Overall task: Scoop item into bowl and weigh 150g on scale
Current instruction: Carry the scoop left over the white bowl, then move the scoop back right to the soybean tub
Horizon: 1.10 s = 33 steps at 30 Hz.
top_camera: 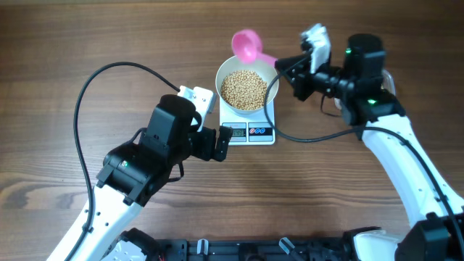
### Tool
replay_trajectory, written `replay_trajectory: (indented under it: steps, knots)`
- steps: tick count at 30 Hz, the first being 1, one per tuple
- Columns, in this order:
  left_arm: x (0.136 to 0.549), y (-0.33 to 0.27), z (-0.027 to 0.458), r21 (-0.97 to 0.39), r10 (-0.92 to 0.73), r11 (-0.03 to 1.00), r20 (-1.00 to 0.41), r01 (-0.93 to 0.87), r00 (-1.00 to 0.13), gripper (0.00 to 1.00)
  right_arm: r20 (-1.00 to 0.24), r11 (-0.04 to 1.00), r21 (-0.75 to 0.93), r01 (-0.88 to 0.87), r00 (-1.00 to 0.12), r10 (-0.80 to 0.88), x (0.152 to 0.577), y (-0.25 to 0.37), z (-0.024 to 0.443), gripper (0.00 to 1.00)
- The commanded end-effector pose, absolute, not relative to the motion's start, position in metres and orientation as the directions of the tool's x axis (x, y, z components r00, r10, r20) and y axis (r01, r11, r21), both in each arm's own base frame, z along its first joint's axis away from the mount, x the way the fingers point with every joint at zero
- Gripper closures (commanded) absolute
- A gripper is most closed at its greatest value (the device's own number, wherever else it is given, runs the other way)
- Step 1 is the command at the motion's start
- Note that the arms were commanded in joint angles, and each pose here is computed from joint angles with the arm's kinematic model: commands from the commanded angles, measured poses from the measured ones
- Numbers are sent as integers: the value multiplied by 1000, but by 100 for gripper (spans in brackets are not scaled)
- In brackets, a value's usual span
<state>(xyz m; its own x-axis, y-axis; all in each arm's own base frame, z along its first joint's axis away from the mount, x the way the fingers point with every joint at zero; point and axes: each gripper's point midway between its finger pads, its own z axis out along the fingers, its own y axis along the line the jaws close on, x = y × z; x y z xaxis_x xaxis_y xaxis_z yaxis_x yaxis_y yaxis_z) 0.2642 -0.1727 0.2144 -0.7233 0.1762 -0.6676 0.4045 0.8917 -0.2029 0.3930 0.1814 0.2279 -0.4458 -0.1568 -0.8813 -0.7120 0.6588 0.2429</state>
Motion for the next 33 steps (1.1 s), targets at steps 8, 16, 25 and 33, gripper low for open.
replay_trajectory:
  steps: [8, 16, 25, 33]
  knots:
    - [265, -174, 216, -215, 165, 891, -667, 400, -726, 0, -803, 653, -123, -748, -311, -508, 390, 194, 186, 96]
    - [265, -174, 216, -215, 164, 891, -667, 399, -726, 0, -836, 706, -38, -707, -365, -410, 400, 199, 190, 96]
    - [265, -174, 216, -215, 165, 891, -667, 400, -726, 0, -937, 878, -32, -479, -292, -193, 421, 105, 278, 96]
    - [265, -174, 216, -215, 165, 891, -667, 400, -726, 0, -778, 988, 87, -131, -628, -15, 377, -38, 219, 96]
